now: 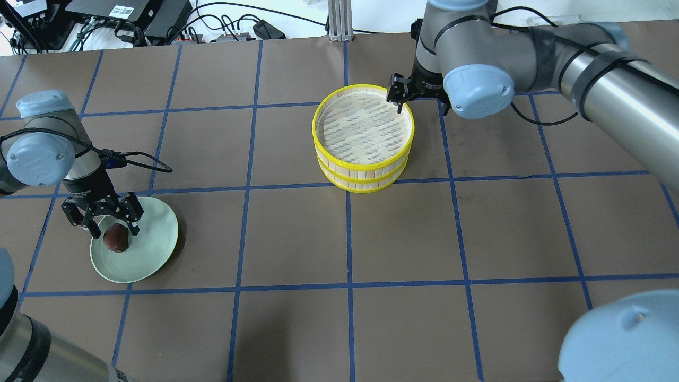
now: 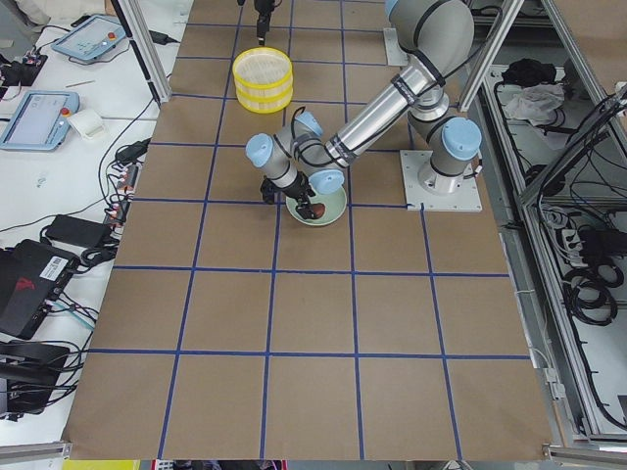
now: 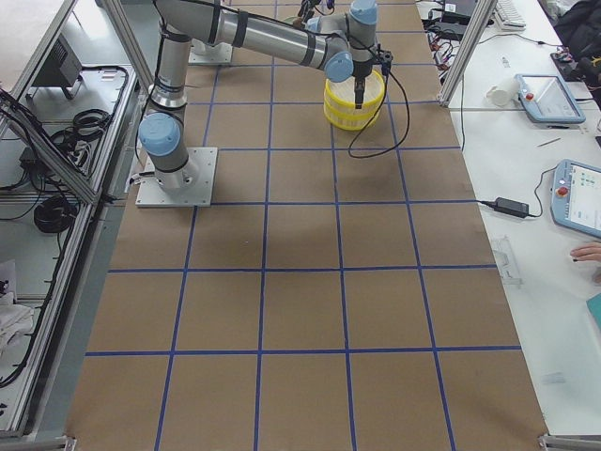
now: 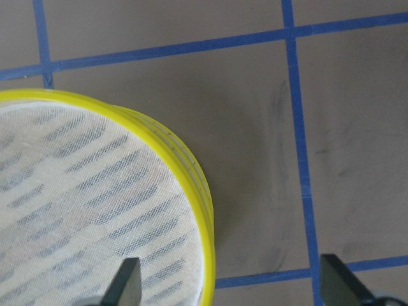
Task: Place buns in different layers of steamer
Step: 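Lower left gripper onto the dark brown bun while right gripper releases and rises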
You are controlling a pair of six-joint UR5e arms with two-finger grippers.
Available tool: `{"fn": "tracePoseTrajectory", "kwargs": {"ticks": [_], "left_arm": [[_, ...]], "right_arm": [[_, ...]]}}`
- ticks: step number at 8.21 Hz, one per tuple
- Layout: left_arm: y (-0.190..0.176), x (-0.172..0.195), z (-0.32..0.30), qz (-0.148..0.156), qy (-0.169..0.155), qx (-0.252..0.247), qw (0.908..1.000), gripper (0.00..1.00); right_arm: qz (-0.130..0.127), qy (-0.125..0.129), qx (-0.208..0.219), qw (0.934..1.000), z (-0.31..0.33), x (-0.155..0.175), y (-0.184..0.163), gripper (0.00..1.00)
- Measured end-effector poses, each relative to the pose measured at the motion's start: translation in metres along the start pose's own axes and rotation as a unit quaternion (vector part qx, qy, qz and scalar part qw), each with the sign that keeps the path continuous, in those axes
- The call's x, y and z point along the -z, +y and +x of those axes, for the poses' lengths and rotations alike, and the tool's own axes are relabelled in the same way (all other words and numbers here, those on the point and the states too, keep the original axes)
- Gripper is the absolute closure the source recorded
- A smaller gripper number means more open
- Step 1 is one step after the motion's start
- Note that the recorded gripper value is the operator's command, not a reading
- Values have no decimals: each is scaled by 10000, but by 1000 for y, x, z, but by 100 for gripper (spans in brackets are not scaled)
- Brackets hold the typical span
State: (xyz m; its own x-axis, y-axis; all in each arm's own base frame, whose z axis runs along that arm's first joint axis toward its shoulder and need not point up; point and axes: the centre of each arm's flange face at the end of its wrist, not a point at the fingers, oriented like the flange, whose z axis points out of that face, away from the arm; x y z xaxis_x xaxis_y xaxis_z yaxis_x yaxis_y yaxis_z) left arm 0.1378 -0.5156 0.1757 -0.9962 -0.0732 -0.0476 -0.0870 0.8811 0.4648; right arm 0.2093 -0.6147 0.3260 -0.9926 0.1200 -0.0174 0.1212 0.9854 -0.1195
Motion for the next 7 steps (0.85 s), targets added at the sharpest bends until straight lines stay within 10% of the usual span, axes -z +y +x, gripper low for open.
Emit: {"fn": "tracePoseTrajectory", "kwargs": {"ticks": [3, 5, 7], "left_arm": [[-1, -4, 0, -22, -11, -5, 10000, 30], [-1, -4, 0, -27, -10, -6, 10000, 96], [-1, -3, 0, -10, 18, -5, 10000, 100]], "right_arm": [[-268, 65, 151, 9995, 53, 97, 8, 0], [-377, 104, 331, 9987, 70, 170, 48, 0], [-420, 85, 404, 9983, 72, 194, 68, 0]]}}
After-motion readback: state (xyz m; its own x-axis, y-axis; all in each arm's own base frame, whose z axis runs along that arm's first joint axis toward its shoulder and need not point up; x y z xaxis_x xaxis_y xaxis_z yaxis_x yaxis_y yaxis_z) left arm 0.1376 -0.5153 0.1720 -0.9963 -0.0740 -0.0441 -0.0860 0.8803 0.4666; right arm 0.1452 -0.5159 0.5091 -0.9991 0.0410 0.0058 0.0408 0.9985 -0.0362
